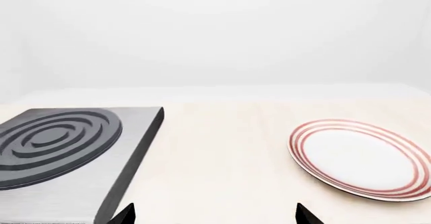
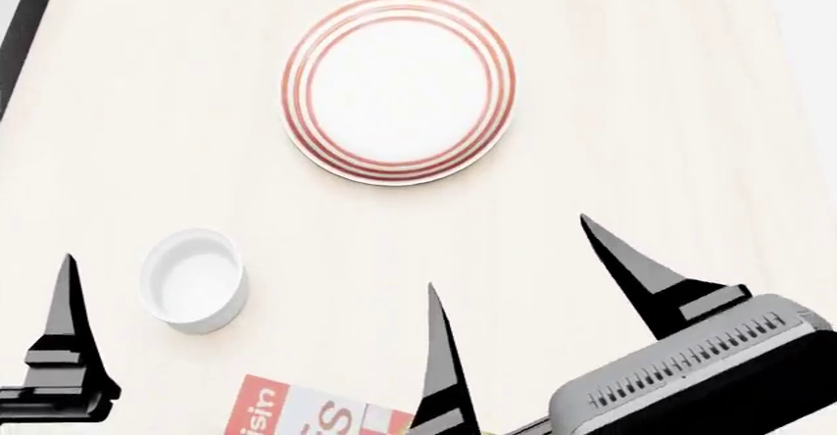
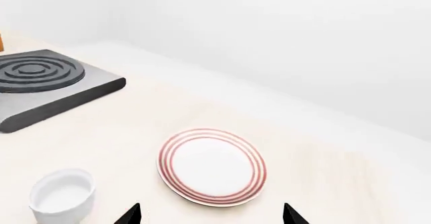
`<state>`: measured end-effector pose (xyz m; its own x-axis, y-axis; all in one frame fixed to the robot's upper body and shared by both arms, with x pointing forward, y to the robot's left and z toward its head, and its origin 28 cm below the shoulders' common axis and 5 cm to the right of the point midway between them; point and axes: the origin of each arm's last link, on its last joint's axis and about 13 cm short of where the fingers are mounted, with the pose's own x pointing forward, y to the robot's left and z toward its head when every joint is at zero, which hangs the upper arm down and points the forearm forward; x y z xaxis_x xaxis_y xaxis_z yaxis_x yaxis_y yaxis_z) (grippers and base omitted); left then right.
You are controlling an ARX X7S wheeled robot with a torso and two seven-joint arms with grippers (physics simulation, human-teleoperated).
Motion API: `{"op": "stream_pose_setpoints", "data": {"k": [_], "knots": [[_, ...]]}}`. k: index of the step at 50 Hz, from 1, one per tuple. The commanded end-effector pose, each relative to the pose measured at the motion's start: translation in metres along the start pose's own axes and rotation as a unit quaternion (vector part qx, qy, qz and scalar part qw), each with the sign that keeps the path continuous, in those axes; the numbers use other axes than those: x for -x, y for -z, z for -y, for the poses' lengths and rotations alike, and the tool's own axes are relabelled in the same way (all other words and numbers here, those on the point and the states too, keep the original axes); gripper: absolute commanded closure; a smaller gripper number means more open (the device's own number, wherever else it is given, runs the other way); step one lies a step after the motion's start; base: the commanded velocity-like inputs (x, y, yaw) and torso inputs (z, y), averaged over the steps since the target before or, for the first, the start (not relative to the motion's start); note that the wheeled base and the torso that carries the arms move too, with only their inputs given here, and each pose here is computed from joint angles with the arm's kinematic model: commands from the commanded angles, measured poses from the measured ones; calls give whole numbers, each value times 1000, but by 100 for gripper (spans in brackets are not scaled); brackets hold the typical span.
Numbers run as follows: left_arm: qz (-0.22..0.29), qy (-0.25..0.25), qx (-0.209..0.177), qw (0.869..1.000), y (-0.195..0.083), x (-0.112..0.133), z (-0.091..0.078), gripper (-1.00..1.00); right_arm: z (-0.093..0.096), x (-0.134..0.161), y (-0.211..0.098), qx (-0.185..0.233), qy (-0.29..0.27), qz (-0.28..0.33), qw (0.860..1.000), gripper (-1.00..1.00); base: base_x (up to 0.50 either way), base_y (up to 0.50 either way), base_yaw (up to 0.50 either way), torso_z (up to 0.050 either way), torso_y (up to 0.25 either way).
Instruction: Pick the akita bowl on the cookies box and place it on the plate.
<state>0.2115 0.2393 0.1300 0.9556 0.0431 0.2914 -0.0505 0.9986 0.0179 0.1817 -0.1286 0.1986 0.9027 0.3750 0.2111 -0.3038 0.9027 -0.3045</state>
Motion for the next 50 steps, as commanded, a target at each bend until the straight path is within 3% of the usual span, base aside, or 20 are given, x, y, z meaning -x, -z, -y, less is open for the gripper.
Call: {"op": "stream_pose_setpoints", "data": {"k": [1, 11, 21, 39, 50], "knots": [[-9, -8, -8, 1000, -1, -4, -2, -100, 3, 4, -19, 20, -96, -30, 995, -100, 0, 0, 0, 0, 0], [-11, -10, -8, 1000, -2, -4, -2, -100, -3, 8, -41, 59, -169, -52, 983, -100, 0, 0, 0, 0, 0], [-3, -25, -10, 1000, -4, -5, -5, -100, -15, 10, -39, 70, -230, -71, 968, -100, 0, 0, 0, 0, 0], [16, -54, -43, 997, -4, -16, -13, -100, -31, 15, -49, 43, -322, -110, 940, -100, 0, 0, 0, 0, 0], [24, -62, -51, 996, -4, -18, -15, -100, -37, 15, -55, 68, -355, -124, 924, -100, 0, 0, 0, 0, 0]]}}
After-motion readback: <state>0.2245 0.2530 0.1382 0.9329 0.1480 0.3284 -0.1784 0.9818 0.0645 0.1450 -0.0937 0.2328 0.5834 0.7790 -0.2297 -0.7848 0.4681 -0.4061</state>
